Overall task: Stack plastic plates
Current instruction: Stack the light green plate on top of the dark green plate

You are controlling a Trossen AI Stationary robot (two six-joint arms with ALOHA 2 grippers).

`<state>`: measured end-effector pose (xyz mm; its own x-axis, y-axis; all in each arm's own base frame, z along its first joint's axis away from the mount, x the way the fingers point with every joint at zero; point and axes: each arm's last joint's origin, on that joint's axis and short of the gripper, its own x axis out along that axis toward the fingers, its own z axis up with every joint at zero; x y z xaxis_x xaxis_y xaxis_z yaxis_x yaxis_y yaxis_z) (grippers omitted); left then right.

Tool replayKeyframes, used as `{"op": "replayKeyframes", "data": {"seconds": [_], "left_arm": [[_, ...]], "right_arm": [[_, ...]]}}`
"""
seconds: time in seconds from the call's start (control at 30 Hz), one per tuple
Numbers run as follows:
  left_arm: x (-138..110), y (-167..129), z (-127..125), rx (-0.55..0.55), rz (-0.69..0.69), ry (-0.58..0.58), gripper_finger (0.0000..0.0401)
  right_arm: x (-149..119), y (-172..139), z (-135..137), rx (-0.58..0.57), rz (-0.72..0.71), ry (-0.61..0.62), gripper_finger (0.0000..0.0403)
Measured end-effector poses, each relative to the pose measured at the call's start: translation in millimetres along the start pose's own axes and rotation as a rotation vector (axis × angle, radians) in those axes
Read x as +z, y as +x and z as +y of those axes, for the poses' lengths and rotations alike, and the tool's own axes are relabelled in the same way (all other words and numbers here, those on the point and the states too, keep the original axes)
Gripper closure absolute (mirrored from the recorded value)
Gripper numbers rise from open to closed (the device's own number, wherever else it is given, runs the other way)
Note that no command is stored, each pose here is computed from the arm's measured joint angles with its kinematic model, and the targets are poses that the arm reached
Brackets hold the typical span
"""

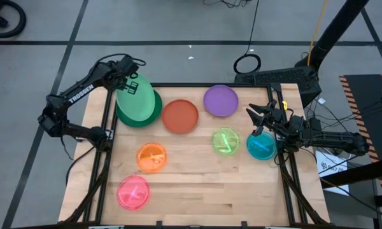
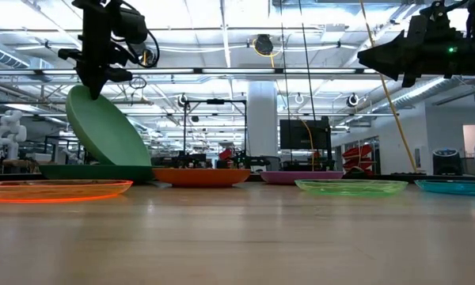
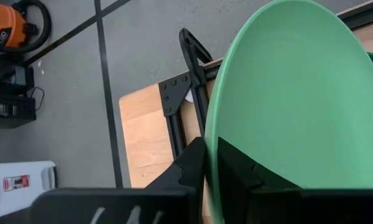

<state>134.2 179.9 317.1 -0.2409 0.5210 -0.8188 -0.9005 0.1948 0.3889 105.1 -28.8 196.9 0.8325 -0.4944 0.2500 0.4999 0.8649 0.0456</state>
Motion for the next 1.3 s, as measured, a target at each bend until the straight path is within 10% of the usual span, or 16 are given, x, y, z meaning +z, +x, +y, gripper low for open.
{"op": "replayKeyframes", "data": {"seconds": [1.3], "left_arm": [[0.2, 0.0, -0.5, -0.011, 0.000, -0.009, 0.0364]], "right_arm": [[2.2, 0.0, -0.1, -0.001, -0.022, 0.008, 0.0284]]}}
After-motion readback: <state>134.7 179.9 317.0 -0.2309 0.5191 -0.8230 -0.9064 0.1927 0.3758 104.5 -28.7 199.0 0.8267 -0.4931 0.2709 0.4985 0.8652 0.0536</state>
